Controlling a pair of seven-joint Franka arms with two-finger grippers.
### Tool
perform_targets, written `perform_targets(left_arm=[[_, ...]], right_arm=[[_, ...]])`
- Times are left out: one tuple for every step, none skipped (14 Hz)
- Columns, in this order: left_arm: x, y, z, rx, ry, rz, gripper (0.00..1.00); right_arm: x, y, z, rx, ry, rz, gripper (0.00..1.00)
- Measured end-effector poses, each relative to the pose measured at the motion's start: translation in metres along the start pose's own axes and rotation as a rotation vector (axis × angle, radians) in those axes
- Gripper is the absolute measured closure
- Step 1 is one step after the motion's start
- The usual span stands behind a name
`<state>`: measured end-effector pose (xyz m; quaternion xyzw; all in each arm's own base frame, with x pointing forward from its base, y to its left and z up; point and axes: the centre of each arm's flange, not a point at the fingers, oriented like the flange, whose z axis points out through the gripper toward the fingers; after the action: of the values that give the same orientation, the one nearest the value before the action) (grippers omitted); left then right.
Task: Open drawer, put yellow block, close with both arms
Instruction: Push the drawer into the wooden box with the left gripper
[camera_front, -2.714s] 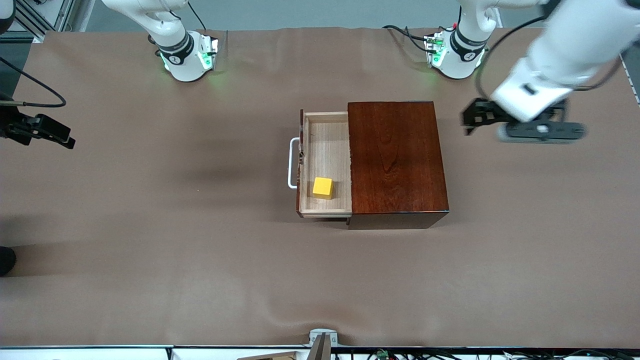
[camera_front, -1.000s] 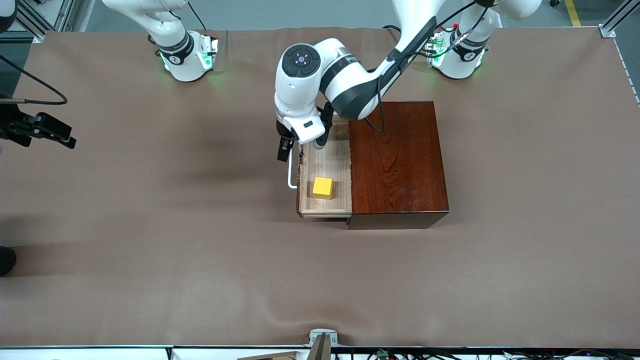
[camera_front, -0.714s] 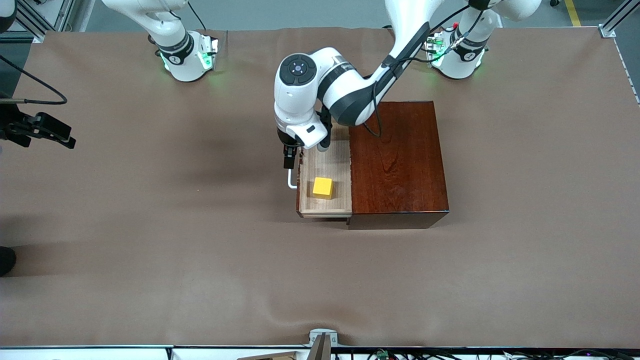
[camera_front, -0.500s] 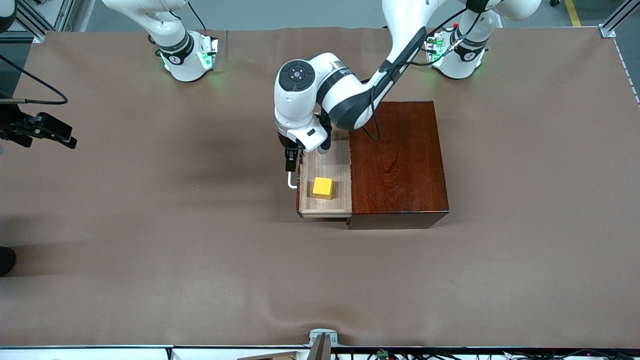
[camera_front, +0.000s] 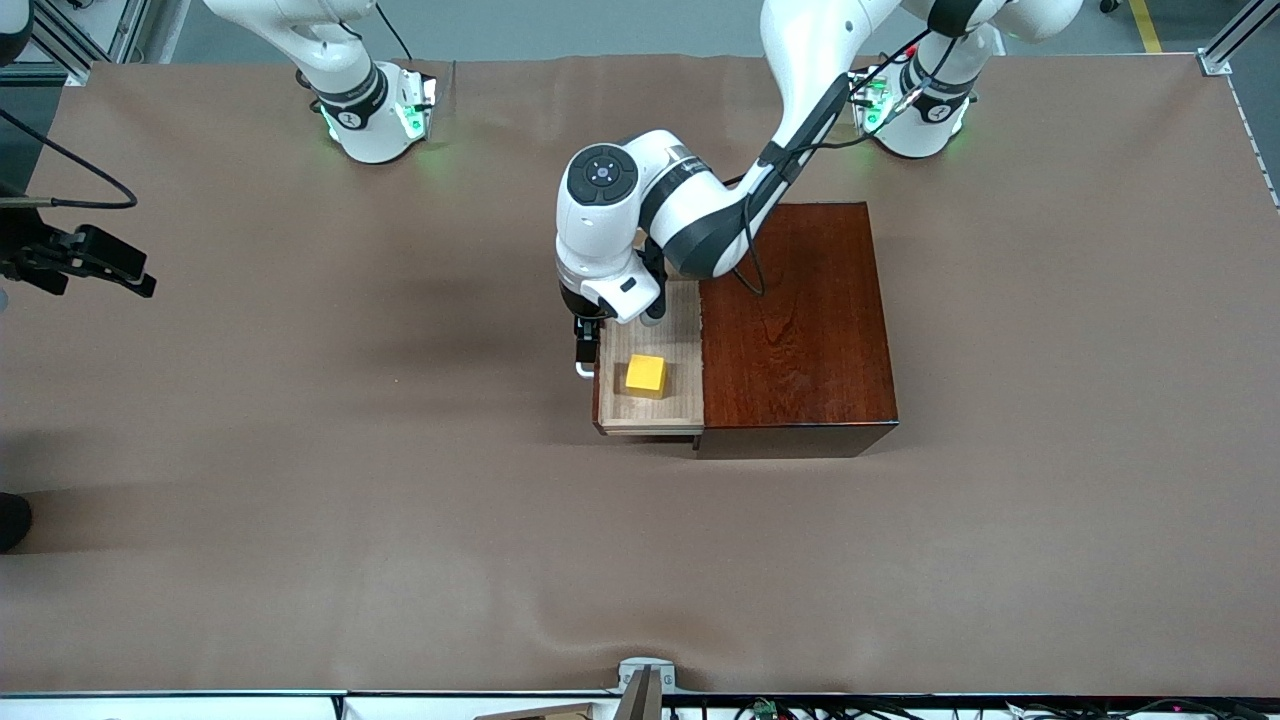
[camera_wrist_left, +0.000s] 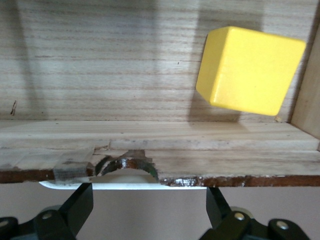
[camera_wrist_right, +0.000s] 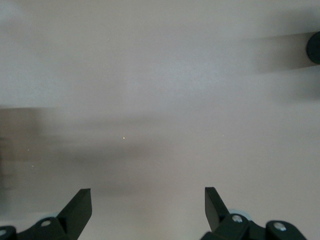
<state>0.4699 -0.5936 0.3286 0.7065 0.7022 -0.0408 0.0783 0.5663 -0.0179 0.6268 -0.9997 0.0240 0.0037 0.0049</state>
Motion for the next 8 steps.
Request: perform_targets(left_arm=[[-0.0002, -0.0008, 0.0008, 0.002, 0.002, 0.004, 0.00], [-0.0004, -0.0019, 0.0022, 0.005, 0.006, 0.006, 0.00], [-0.0007, -0.0033, 0.0035, 0.009, 0.010, 0.007, 0.00], [-0.0008, -0.0046, 0.0044, 0.013, 0.015, 0.009, 0.00], [-0.0003, -0.0057, 0.0055, 0.019, 0.023, 0.010, 0.00], [0.0007, -0.0068, 0.0068, 0.027, 0.035, 0.014, 0.00], [0.0006, -0.0074, 0.0065, 0.027, 0.043, 0.025, 0.00], [0.0005, -0.0085, 0.0061, 0.030, 0.056, 0.033, 0.00]], right_arm=[[0.0000, -0.0001, 0.0001, 0.001, 0.000, 0.000, 0.00], [0.0000, -0.0002, 0.0001, 0.001, 0.000, 0.000, 0.00], [0.0000, -0.0002, 0.0001, 0.002, 0.000, 0.000, 0.00], [0.0000, -0.0001, 0.0001, 0.002, 0.000, 0.001, 0.00], [0.0000, -0.0001, 0.0001, 0.002, 0.000, 0.001, 0.00], [0.0000, 0.0000, 0.0001, 0.002, 0.000, 0.002, 0.00], [0.0000, 0.0000, 0.0001, 0.002, 0.000, 0.002, 0.00], [0.0000, 0.0000, 0.0002, 0.002, -0.001, 0.002, 0.00]])
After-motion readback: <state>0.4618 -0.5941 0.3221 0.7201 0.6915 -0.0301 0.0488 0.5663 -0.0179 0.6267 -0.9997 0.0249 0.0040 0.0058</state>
